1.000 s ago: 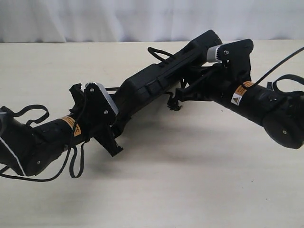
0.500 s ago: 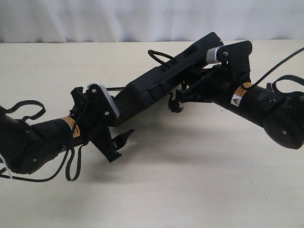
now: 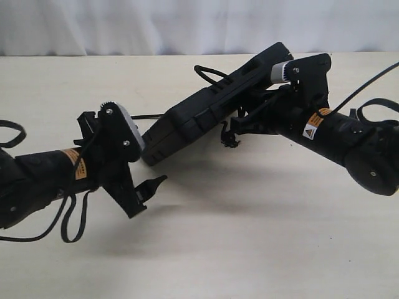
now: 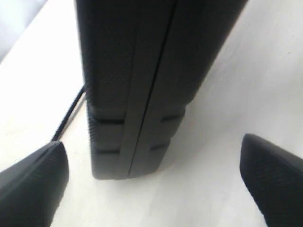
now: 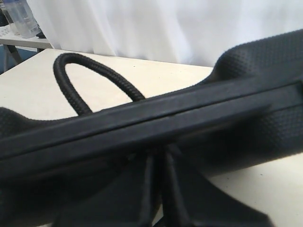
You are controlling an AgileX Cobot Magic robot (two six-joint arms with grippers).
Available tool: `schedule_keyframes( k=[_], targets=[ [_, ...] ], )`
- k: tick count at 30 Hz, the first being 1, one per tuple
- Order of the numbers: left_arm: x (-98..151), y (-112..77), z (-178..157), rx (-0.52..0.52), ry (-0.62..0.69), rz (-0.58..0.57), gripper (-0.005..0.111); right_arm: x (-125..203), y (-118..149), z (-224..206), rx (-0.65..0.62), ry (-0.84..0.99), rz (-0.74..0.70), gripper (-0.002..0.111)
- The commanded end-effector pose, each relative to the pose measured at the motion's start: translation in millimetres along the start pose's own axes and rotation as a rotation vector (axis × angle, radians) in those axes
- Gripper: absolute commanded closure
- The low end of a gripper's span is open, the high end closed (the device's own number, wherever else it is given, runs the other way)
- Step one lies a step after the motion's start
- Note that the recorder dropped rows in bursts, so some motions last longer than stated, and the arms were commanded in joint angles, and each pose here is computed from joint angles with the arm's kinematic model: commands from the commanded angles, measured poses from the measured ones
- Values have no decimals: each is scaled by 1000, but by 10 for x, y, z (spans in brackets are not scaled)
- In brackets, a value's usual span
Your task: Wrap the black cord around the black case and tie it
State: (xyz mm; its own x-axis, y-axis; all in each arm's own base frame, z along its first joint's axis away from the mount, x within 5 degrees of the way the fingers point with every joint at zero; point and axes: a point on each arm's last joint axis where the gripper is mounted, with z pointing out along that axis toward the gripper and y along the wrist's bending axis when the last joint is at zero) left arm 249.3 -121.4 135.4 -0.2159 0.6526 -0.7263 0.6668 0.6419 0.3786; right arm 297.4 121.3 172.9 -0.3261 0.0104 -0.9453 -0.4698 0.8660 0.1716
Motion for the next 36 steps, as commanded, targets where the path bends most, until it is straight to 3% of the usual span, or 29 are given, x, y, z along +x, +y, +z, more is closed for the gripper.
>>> schedule_keyframes(
  k=[1,5,9,11,15,23,25,27,30,32,36],
  targets=[
    [-47,-17,-267,-32,-79,-2,15,-26,16,0,-14,-21,-3,104],
    [-182,44,-486,-108,-231,-68,15,-25,15,0,-14,-19,-3,104],
    [-433,177,-655,-163,-434,-242,15,-23,15,0,-13,-17,-3,104],
    [-568,256,-660,-162,-475,-305,15,-23,15,0,-13,-17,-3,104],
    [-887,476,-549,-125,-350,-413,15,-21,14,0,-12,-15,-3,104],
    [-1669,1117,-385,-125,-84,-577,15,-4,10,0,-8,3,-6,104],
    [-1711,1188,-245,-82,22,-609,15,-4,10,0,-8,3,-6,104],
    [-1719,1186,-33,24,118,-611,15,-4,10,0,-8,3,-6,104],
    [-1759,1136,227,289,166,-607,15,-4,10,0,-8,3,-6,104],
    [-1796,1157,371,419,150,-672,15,-4,10,0,-8,3,-6,104],
    [-1727,1223,589,462,147,-772,15,-3,10,0,-7,5,-6,104]
  ],
)
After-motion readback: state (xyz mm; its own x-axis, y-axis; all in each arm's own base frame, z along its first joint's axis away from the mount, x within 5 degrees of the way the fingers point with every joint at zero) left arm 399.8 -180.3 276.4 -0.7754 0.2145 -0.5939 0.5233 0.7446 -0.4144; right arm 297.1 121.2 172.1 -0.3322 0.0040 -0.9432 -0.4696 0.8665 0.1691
